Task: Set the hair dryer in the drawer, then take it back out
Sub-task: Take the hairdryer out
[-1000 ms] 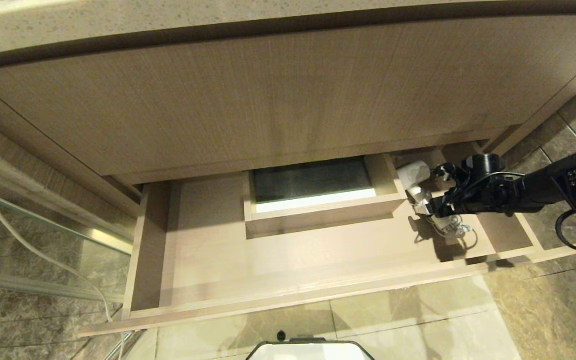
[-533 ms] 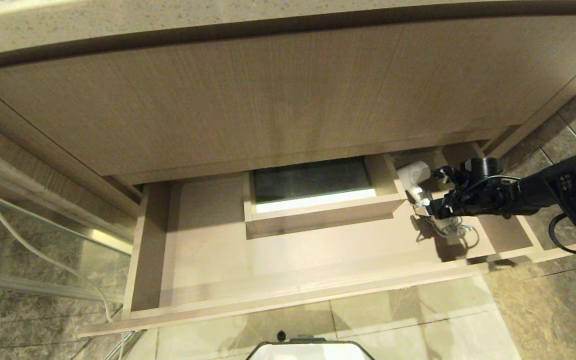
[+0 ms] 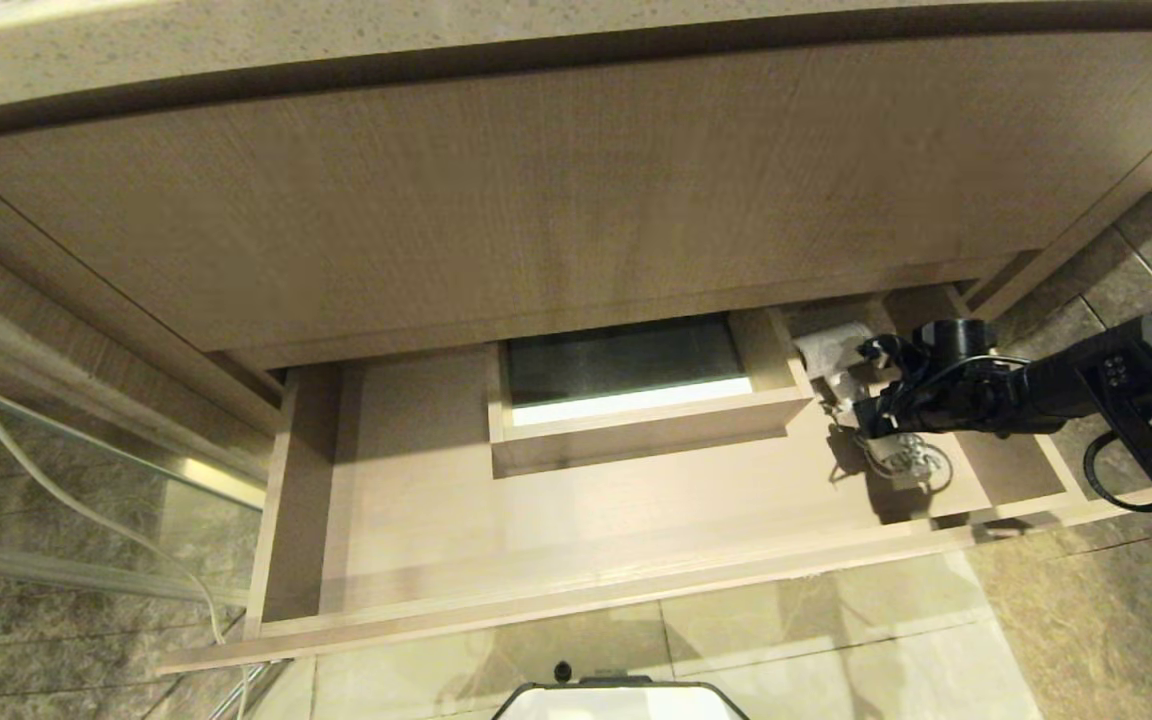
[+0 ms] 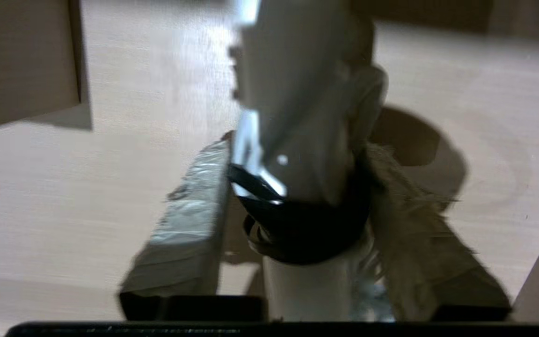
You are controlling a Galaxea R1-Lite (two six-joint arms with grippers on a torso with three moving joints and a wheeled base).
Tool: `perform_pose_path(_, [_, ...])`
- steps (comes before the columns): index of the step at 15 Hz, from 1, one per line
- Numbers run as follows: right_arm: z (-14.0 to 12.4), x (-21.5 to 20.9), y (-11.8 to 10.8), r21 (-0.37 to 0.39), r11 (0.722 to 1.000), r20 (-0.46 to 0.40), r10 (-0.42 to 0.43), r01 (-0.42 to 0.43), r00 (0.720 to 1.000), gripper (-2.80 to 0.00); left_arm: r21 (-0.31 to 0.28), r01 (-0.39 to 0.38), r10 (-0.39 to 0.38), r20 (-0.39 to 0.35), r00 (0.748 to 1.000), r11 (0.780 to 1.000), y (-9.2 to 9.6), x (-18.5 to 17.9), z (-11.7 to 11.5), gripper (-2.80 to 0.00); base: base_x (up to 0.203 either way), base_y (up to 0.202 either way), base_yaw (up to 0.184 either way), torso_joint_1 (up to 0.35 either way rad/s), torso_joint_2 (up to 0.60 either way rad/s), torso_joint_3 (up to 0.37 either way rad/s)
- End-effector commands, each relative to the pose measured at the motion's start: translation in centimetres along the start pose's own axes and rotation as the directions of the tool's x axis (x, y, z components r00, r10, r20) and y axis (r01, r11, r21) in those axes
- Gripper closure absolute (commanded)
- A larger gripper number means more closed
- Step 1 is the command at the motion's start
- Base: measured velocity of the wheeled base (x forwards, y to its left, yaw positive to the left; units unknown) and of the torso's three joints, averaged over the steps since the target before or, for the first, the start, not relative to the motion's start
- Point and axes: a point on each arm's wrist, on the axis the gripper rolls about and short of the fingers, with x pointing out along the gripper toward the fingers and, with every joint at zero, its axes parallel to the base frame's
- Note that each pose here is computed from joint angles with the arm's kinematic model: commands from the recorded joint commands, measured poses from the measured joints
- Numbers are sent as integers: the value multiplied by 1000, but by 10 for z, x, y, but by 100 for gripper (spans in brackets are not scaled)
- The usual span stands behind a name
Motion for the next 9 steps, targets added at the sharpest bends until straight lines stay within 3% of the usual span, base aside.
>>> perform_pose_path(1, [1,0,0,-6,1000,11,-4,4,1000,0,0,0,0,-1,1000,1000,0,0,0,0,0,0,0,0,0,0])
perform_pose_path(9, [23,-42,-15,2,999,53,-48,48,997,0,0,0,0,0,1000,1000,0,0,0,0,0,0,0,0,0,0])
